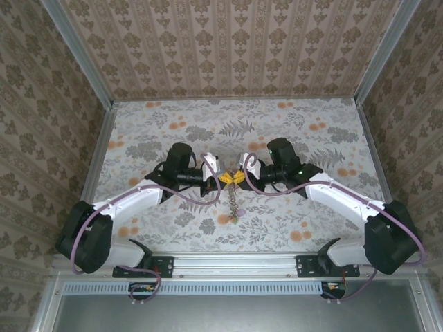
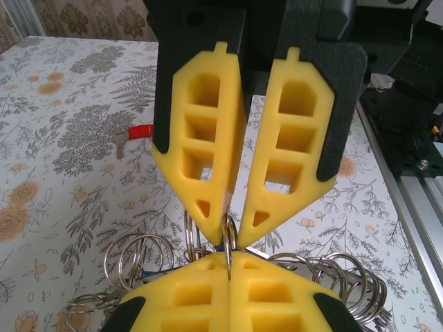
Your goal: Put the keys on the keyring
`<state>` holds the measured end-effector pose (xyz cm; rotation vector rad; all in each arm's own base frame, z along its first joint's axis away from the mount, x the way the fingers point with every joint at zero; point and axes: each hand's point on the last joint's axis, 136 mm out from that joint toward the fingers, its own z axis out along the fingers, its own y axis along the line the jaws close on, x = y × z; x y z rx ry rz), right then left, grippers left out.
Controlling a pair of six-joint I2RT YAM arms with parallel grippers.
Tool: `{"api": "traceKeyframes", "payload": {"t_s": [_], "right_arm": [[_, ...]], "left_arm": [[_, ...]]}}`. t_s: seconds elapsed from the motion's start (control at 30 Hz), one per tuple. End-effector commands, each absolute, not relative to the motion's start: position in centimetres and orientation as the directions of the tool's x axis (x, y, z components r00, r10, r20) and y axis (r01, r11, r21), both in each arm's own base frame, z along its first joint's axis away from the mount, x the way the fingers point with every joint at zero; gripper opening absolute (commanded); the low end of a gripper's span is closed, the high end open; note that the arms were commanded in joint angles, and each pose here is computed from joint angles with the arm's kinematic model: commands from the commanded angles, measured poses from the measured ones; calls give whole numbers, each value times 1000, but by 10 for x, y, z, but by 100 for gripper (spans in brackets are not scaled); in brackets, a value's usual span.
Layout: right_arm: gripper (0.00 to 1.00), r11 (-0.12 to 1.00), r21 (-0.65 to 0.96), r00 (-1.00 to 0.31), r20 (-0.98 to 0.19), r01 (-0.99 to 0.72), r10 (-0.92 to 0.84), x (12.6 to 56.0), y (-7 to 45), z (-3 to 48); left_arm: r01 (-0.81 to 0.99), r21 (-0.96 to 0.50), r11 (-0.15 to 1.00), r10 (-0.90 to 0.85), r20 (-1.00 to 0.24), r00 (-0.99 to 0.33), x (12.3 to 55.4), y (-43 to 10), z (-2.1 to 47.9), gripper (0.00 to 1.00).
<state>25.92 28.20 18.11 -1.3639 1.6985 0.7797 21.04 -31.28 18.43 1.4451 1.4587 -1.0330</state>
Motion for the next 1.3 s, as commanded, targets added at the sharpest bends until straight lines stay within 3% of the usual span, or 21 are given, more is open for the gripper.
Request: {"api": "traceKeyframes", "payload": {"t_s": [0.0,0.17,0.37,0.5,1.03,1.27], "right_arm": [[12,190,-31,-60,-888,-981,-456,260,288,189],[1,196,-32,-64,-883,-980,-465,261,287,190],[0,194,-41,-68,-851,-980,-521,259,283,194],[0,183,-48,-61,-833,-982,-549,257,280,195],[0,173,-55,-56,-815,-983,-577,257,282,203],[0,163,-66,-36,-830,-984,-557,255,284,210]], "left_arm": [[997,58,-47,265,-962,68,208,-320,209,0],[998,52,-39,271,-961,61,209,-319,207,0],[998,52,-21,305,-951,56,211,-317,202,14],[998,57,-20,341,-938,61,213,-316,199,17],[997,52,-62,392,-917,72,211,-323,196,19],[996,50,-68,416,-907,74,212,-324,194,14]]}}
